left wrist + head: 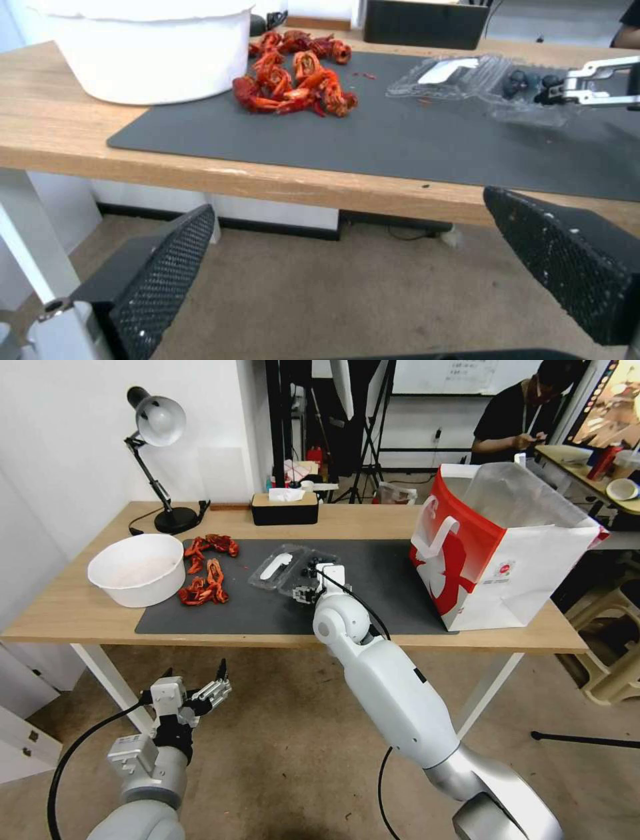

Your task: Close the takeout container lid, then place the container into the takeout bag.

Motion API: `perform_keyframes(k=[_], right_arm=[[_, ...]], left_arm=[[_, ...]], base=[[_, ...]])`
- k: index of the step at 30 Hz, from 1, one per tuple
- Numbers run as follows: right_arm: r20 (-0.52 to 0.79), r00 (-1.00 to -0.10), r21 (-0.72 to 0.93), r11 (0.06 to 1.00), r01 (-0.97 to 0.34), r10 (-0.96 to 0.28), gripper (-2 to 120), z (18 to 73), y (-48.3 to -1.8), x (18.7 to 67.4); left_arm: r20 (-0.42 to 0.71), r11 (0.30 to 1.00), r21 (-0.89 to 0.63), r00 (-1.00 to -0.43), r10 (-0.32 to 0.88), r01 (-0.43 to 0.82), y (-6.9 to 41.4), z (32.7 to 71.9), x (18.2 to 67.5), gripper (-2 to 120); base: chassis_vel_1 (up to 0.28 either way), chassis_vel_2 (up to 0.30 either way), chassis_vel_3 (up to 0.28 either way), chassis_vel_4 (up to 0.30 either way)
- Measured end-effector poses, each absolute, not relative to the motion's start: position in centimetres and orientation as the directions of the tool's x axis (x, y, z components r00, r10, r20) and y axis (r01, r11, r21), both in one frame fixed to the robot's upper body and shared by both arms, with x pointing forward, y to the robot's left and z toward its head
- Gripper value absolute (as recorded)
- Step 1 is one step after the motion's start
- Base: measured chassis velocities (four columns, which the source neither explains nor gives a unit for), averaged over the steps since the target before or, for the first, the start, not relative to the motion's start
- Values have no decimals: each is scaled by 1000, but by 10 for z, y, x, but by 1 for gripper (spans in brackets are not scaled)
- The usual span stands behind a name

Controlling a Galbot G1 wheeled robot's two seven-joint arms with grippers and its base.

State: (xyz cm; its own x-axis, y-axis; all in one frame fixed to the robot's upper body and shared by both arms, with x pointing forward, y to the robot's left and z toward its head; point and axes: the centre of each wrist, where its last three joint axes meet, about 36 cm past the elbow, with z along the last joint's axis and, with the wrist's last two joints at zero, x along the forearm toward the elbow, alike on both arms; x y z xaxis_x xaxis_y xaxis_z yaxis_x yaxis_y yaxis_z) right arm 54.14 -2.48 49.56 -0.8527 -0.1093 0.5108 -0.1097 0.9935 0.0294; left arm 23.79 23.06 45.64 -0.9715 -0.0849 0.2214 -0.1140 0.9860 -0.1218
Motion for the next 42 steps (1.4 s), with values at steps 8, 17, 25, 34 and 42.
perform_keyframes(k=[8,17,25,34,42], right_arm=[[514,-854,32,996,-81,-85,100,498,-36,541],[509,-859,21,998,-61,-63,100,498,-53,541],[504,-862,21,999,-41,-46,100,499,-72,546],[503,-863,12,999,-33,-35,100,496,-87,549],[480,-876,-13,998,-63,-49,100,492,-98,548]], left_arm=[[217,986,-121,-972,-87,-115,230,455,239,100],[217,986,-119,-972,-93,-121,230,453,240,100],[220,985,-120,-971,-92,-120,229,451,241,100],[226,985,-122,-969,-95,-125,228,446,241,100],[232,984,-128,-968,-92,-124,227,445,241,100]], base=[[0,0,0,0],[0,0,0,0],[0,0,0,0],[0,0,0,0],[0,0,0,0]])
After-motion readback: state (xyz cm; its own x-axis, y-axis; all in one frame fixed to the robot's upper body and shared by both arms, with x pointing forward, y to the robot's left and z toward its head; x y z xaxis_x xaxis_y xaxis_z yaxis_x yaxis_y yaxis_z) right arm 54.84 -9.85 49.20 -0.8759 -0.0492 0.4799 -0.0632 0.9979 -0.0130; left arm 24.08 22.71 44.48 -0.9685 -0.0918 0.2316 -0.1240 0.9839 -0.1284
